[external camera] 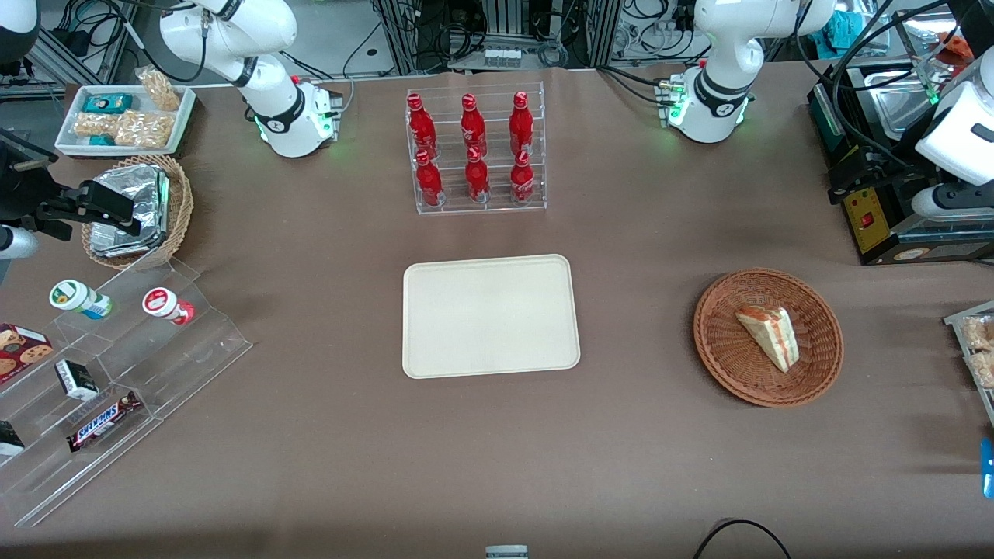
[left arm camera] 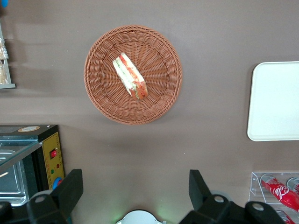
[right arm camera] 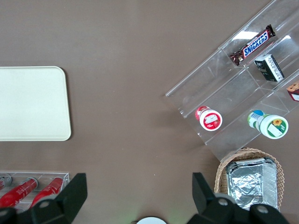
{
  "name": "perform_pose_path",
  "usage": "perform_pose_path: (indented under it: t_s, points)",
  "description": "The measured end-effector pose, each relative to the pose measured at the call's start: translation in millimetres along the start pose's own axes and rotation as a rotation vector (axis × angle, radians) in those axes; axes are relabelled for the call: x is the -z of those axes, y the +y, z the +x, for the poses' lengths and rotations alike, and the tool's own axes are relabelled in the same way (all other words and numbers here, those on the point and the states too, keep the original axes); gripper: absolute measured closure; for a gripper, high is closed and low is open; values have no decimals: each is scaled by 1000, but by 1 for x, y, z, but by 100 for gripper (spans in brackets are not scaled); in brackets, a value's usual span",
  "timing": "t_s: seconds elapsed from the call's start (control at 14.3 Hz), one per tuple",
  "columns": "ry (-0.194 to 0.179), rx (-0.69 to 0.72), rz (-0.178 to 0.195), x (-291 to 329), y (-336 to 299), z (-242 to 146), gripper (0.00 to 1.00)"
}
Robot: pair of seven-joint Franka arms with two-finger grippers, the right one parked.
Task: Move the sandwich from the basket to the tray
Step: 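Move the left gripper over the wicker basket toward the wrapped sandwich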
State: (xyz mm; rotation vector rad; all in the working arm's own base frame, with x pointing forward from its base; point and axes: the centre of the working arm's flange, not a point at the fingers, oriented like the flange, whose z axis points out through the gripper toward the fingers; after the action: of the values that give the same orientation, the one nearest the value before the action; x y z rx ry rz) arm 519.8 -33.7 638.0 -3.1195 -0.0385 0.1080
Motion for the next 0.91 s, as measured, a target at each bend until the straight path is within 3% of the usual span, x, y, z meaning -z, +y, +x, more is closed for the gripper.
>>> perform_pose_path:
  t_s: [0.35, 0.56, 0.91]
  points:
    - [-12, 0, 1, -7, 0, 5, 0]
    - [-41, 0, 3, -21, 1, 12, 0]
    - [-88, 35, 2, -103, -16, 57, 0]
